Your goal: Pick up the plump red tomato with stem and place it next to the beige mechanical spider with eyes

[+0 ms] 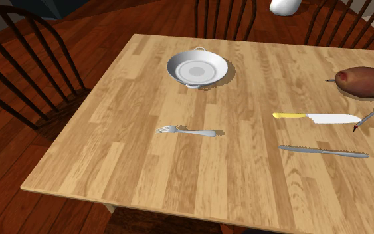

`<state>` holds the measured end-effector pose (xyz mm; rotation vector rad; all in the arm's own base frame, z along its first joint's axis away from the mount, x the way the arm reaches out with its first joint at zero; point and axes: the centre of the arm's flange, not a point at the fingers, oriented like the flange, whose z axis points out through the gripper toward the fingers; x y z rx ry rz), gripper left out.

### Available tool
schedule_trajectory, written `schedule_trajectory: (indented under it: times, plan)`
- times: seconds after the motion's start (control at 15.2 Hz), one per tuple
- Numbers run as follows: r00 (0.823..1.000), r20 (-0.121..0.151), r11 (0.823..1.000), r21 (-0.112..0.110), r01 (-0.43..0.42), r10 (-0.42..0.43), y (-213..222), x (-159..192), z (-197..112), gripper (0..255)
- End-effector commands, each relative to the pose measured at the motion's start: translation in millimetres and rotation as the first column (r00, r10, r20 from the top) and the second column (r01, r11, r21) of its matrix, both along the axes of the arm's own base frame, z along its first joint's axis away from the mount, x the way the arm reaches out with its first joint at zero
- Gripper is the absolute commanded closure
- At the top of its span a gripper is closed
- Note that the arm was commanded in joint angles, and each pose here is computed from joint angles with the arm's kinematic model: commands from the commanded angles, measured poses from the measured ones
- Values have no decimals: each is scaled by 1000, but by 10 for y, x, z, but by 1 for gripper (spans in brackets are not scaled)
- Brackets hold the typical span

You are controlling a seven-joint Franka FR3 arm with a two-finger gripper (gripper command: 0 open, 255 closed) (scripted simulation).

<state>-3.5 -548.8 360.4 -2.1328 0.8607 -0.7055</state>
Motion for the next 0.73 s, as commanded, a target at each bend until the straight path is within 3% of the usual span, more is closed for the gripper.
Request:
schedule_trajectory:
  times: [0.0, 0.66]
  plan:
    - [1000, 0, 1000, 0, 0, 0, 6, 9, -96, 255]
    - [1000, 0, 1000, 0, 0, 0, 6, 9, -624, 255]
